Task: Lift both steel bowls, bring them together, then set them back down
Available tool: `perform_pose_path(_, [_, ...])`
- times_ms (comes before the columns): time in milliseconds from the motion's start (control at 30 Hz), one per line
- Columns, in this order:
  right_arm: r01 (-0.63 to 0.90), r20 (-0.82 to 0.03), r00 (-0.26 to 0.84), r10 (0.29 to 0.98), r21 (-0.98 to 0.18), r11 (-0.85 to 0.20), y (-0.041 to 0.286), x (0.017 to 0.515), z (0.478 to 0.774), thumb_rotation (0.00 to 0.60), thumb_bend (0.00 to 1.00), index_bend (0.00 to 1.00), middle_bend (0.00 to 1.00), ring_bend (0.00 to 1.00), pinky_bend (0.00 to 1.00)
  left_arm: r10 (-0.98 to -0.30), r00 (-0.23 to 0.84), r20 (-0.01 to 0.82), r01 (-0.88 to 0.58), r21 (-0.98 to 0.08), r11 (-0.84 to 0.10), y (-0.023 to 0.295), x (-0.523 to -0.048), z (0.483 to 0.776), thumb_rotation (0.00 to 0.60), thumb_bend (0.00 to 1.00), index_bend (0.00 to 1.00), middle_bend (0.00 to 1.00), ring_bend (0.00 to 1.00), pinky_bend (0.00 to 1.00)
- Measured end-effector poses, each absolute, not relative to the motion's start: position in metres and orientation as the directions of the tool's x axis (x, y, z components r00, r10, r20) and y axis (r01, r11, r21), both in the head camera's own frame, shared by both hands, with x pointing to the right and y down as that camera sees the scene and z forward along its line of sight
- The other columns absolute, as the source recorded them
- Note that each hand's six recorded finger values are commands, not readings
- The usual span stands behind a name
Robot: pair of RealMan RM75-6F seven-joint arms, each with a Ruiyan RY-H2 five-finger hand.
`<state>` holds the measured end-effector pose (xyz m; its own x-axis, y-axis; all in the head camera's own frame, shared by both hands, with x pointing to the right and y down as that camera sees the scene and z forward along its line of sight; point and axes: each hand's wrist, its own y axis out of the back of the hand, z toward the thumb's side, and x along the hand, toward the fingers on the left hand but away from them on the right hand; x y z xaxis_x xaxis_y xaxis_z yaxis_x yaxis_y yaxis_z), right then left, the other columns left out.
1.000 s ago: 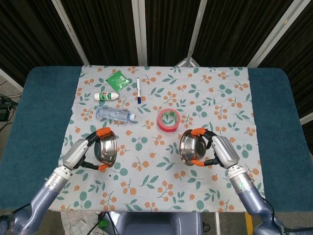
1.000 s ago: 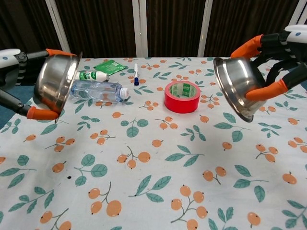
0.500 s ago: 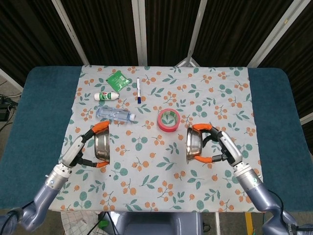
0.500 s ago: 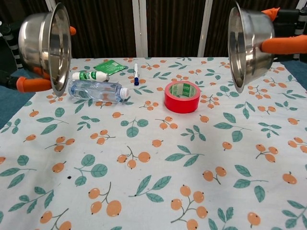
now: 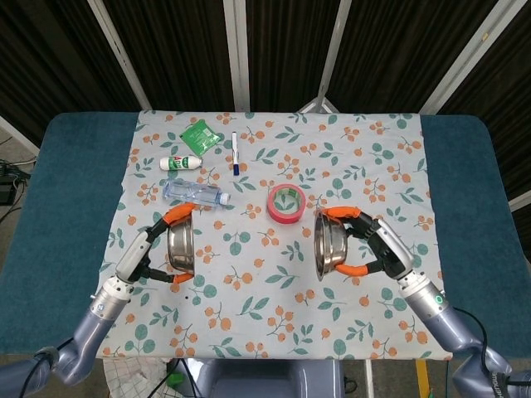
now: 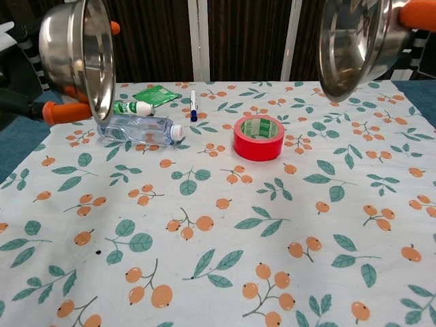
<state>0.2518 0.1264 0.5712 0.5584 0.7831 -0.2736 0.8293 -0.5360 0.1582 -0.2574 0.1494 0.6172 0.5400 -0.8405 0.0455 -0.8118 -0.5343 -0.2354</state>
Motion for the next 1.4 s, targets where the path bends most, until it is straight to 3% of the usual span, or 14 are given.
perform_pose_path(733, [0.866,-0.255,0.499,0.829,0.100,-0.490,0.136,0.195,0.578,0.600,0.27,0.74,0.44,0.56,0.52,-0.834,0.552,-0.010,-0.806,-0.264,-0.530,0.147,-0.223,0.627,0.600,0.09,0.29,0.20,0.15,0.33])
perform_pose_path(1400, [0.856,-0.243,0.512,0.824,0.069,-0.512,0.129,0.171,0.575,0.600,0.29,0.75,0.45,0.56,0.52,-0.823,0.566,-0.049,-0.807,-0.237,-0.541,0.158,-0.209,0.609,0.600,0.09,0.29,0.20,0.15,0.33])
